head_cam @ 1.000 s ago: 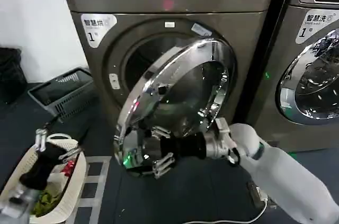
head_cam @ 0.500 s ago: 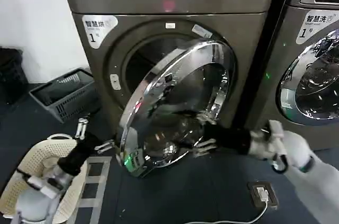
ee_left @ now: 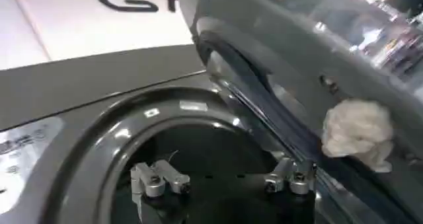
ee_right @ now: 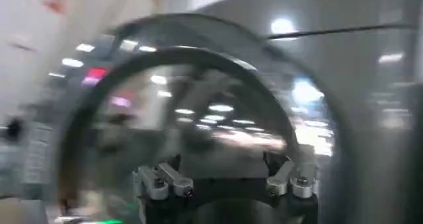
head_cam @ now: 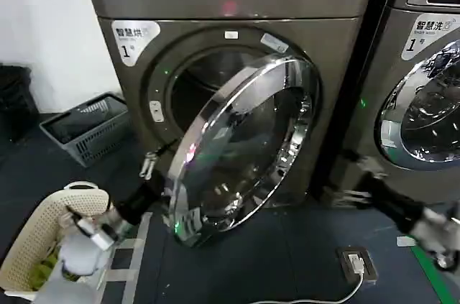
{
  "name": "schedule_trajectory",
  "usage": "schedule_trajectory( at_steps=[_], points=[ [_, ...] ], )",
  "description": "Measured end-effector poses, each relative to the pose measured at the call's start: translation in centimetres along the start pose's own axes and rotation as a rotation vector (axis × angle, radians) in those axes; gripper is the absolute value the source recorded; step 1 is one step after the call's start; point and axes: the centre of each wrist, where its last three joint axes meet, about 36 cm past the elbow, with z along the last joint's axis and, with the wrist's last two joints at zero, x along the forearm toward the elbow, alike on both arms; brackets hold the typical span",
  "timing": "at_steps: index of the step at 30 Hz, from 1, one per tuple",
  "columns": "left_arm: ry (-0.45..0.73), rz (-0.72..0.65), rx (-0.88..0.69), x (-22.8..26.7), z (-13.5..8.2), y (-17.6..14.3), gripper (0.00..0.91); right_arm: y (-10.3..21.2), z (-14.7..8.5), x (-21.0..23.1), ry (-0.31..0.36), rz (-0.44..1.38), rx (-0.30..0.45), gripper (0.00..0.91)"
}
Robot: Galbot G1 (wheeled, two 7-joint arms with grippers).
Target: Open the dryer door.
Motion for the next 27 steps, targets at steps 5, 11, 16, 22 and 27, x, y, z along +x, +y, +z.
schedule_trajectory(
  at_steps=[5, 11, 16, 22, 27],
  points=[
    [-0.051, 0.035, 0.029, -2.6, 0.9, -1.0, 0.907, -0.2, -0.4, 6.2, 0.047, 0.287, 0.129, 0.907],
    [-0.110, 0.073, 0.057, -5.7, 1.7, -2.2, 0.907, 0.2, -1.1, 12.3, 0.121, 0.634, 0.215, 0.907],
    [-0.158, 0.109, 0.078, -8.6, 1.9, -3.3, 0.907, 0.9, -1.3, 17.1, 0.240, 0.909, 0.299, 0.907],
    [-0.209, 0.156, 0.103, -11.7, 2.2, -4.9, 0.907, 1.8, -1.6, 21.8, 0.306, 1.153, 0.360, 0.907],
    [-0.235, 0.205, 0.134, -14.3, 2.7, -6.9, 0.907, 2.3, -2.3, 24.9, 0.345, 1.293, 0.422, 0.907]
  ],
)
